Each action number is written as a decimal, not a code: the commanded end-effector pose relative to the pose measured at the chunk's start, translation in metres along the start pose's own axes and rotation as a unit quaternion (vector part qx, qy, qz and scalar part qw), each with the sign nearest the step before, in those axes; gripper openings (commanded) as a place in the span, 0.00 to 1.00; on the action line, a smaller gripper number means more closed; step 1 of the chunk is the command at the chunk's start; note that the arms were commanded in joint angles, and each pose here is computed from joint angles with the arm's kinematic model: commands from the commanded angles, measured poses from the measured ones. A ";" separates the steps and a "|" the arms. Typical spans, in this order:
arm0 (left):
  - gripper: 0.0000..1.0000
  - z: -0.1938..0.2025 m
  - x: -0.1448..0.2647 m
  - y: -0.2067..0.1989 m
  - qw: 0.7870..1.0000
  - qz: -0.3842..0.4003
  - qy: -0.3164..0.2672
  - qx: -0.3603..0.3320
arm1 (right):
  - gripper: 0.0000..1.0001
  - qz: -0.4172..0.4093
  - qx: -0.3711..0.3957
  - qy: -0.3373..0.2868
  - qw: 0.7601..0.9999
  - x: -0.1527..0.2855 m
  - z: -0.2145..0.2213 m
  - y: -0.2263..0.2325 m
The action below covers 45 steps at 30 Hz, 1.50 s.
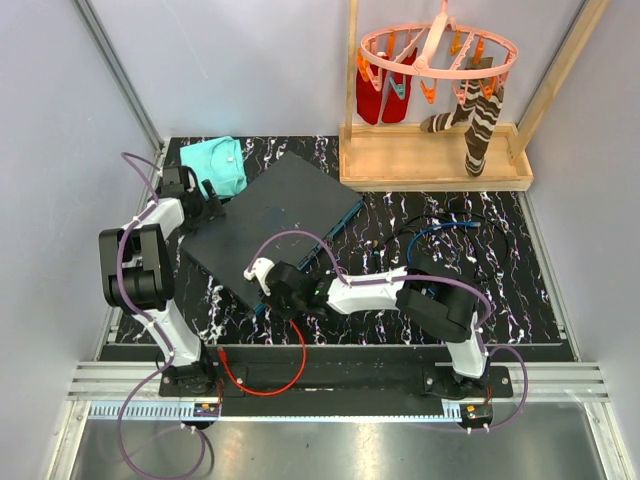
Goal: Insert the plug into the switch port
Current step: Insert the connector into the switch port, then pick up the connector from the center of the board.
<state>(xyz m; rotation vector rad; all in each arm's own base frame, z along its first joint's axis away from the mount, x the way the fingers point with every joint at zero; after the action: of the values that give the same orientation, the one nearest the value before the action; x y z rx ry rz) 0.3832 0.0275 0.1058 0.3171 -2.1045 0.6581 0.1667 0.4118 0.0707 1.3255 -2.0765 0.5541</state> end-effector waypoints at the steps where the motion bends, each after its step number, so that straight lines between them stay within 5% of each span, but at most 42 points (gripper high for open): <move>1: 0.77 0.097 0.005 0.012 0.974 -0.050 0.219 0.027 | 0.00 0.078 -0.008 -0.184 0.980 0.000 -0.093 -0.029; 9: 0.91 0.073 0.012 0.011 0.982 -0.079 0.169 0.013 | 0.31 0.049 -0.059 -0.079 0.994 0.033 -0.025 -0.020; 13: 0.99 0.061 0.018 0.010 0.986 -0.096 0.137 0.009 | 0.58 0.063 -0.086 -0.052 0.993 0.071 -0.013 -0.024; 20: 0.99 0.023 0.063 -0.003 0.995 -0.094 0.030 0.009 | 0.80 0.141 -0.163 0.018 0.976 0.131 0.011 -0.071; 26: 0.99 0.011 0.109 -0.016 0.997 -0.056 -0.043 0.017 | 0.80 0.278 -0.287 0.025 0.916 0.193 0.037 -0.157; 32: 0.99 0.044 0.131 -0.022 0.998 0.003 -0.059 -0.003 | 0.69 0.353 -0.396 0.071 0.844 0.226 0.085 -0.224; 45: 0.99 0.081 0.145 -0.044 0.989 0.079 -0.083 -0.095 | 0.55 0.259 -0.480 0.188 0.817 0.190 0.139 -0.251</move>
<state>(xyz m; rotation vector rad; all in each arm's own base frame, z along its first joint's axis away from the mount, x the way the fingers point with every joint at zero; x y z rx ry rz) 0.2539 -0.0492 0.1869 0.1518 -2.2616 0.5235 0.2956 0.0950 0.1024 -0.0092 -1.9508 -0.0433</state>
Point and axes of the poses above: each gripper's point midway between its finger pads, its own x axis back along the fingers, its own y axis along the line the jaws close on, z = x × y, the point moved 7 cm from there along x, back along the fingers, and after that the axes turned 7 degrees about x, right-handed, at the moved point
